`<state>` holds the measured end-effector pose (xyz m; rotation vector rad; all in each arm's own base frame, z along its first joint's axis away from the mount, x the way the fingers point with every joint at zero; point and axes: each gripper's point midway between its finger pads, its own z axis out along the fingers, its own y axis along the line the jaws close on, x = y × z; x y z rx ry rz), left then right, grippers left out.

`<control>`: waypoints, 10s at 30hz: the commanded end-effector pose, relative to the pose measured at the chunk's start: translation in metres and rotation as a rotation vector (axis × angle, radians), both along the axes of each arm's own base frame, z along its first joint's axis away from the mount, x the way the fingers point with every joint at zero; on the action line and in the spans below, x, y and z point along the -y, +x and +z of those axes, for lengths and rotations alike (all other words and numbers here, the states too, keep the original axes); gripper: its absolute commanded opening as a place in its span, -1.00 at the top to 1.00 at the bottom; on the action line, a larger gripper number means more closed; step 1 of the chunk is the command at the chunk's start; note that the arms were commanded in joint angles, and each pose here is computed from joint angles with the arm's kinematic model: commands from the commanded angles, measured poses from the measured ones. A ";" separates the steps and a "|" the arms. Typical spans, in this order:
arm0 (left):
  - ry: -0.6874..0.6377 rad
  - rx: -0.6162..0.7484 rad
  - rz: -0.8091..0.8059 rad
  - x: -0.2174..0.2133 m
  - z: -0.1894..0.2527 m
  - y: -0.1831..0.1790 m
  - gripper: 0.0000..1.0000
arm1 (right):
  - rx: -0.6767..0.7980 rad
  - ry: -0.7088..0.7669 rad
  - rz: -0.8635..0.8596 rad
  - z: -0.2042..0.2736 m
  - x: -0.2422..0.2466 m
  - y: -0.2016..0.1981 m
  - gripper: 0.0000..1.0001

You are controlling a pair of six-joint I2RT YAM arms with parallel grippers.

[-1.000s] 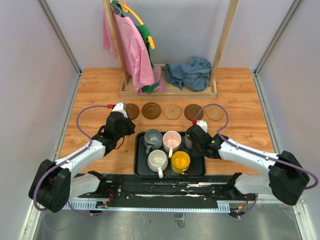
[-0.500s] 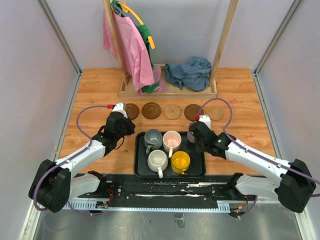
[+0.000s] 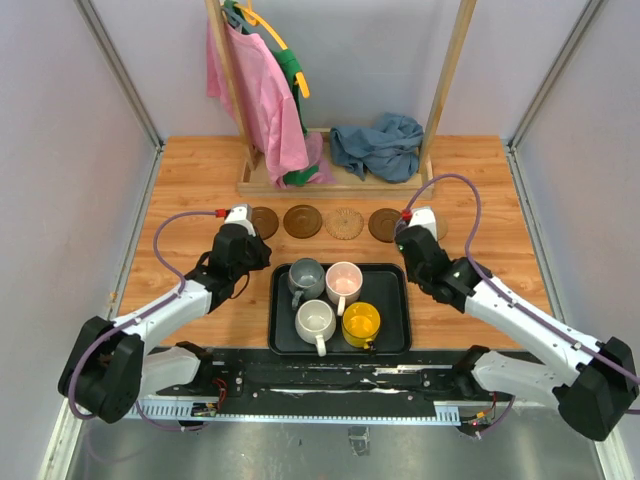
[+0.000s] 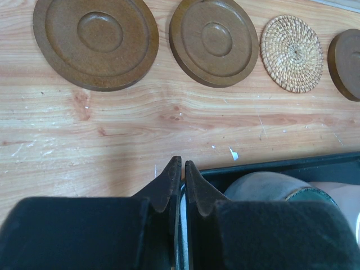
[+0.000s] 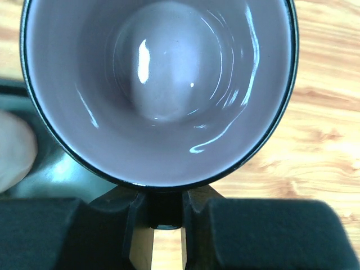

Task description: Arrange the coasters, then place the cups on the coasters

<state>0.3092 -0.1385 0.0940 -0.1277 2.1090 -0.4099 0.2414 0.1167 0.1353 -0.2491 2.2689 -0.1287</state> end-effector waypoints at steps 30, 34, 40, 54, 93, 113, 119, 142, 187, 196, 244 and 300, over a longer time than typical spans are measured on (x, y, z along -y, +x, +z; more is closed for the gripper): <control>-0.003 -0.025 -0.019 0.011 -0.002 0.011 0.80 | -0.001 0.118 -0.227 -0.019 0.099 0.149 0.99; 0.003 -0.034 -0.019 0.011 -0.004 0.010 0.80 | -0.017 0.115 -0.229 -0.026 0.099 0.153 0.99; 0.012 -0.041 -0.010 0.008 -0.006 0.008 0.81 | -0.033 0.096 -0.238 -0.035 0.102 0.159 0.99; 0.004 -0.052 0.001 0.006 -0.009 0.004 0.81 | -0.060 0.095 -0.242 -0.044 0.103 0.159 0.99; -0.001 -0.053 -0.002 0.007 -0.012 0.004 0.81 | -0.104 0.149 -0.209 -0.070 0.090 0.153 0.99; -0.001 -0.054 -0.002 0.007 -0.013 0.004 0.81 | -0.158 0.158 -0.242 -0.083 0.090 0.147 0.88; 0.000 -0.052 -0.002 0.007 -0.013 0.004 0.81 | -0.178 0.161 -0.247 -0.086 0.090 0.143 0.54; -0.003 -0.054 -0.009 0.007 -0.012 0.002 0.82 | -0.185 0.189 -0.257 -0.065 0.080 0.100 -0.61; -0.041 -0.050 -0.066 0.013 -0.014 -0.012 0.81 | -0.298 0.270 0.397 -0.006 -0.085 -0.102 -0.84; -0.061 -0.025 -0.079 0.016 -0.007 -0.018 0.79 | -0.417 0.230 0.428 -0.030 -0.086 -0.142 -0.88; -0.066 -0.045 -0.086 0.018 -0.014 -0.027 0.78 | -0.472 0.012 0.300 -0.078 -0.085 -0.167 0.13; -0.022 -0.005 -0.037 0.017 0.002 0.000 0.78 | 0.051 -0.023 -0.021 0.048 -0.013 0.014 0.98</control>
